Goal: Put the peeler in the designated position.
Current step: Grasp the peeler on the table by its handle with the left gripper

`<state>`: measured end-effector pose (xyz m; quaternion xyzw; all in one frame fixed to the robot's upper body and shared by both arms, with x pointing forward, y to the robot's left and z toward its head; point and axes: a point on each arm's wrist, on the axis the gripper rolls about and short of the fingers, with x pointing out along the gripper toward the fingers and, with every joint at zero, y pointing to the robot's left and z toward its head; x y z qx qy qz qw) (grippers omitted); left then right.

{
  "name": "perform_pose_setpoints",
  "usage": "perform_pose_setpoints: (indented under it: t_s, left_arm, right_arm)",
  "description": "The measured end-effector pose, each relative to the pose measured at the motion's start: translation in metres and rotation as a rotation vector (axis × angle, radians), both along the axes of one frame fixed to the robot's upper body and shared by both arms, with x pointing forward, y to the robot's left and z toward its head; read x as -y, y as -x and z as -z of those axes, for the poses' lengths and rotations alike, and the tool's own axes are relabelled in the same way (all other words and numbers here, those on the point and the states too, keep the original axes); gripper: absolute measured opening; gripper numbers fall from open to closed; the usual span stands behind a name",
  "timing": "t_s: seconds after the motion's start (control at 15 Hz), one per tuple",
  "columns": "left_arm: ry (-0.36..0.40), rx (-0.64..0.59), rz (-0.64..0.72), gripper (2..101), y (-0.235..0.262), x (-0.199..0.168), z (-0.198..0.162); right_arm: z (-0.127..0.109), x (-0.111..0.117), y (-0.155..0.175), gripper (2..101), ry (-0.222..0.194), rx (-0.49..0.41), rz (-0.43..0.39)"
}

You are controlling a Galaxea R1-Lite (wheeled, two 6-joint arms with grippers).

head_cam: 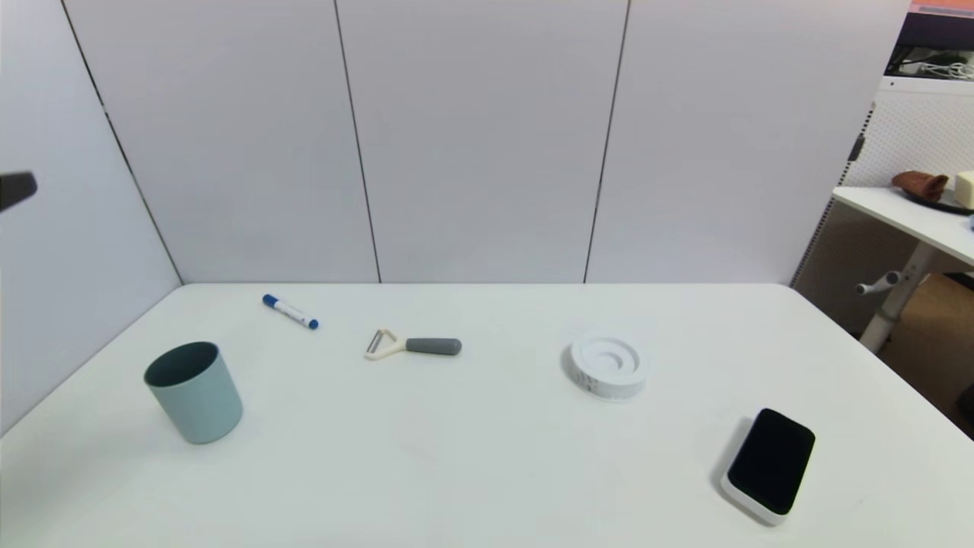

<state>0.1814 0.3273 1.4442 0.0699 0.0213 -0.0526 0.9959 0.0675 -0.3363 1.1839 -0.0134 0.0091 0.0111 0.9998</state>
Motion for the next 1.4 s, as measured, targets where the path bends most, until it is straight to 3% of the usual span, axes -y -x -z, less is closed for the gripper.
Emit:
perform_pose_setpoints:
  t_s: [0.2, 0.53, 1.0, 1.2, 1.4]
  left_arm:
    - [-0.152, 0.038, 0.112, 97.9, -0.050, 0.006, -0.046]
    - [-0.438, 0.044, 0.377, 97.9, -0.132, 0.035, -0.063]
    - [-0.836, -0.181, 0.797, 97.9, -0.199, 0.086, 0.002]
    - [-0.907, -0.248, 0.909, 97.9, -0.221, 0.105, 0.029]
    - [-0.926, -0.315, 0.991, 97.9, -0.246, 0.123, 0.062]
  right_arm:
    - [0.000, 0.000, 0.000, 98.0, 0.000, 0.000, 0.000]
    - [0.000, 0.000, 0.000, 98.0, 0.000, 0.000, 0.000]
    - [0.000, 0.000, 0.000, 98.0, 0.000, 0.000, 0.000]
    - [0.000, 0.000, 0.000, 98.0, 0.000, 0.000, 0.000]
    - [0.000, 0.000, 0.000, 98.0, 0.000, 0.000, 0.000]
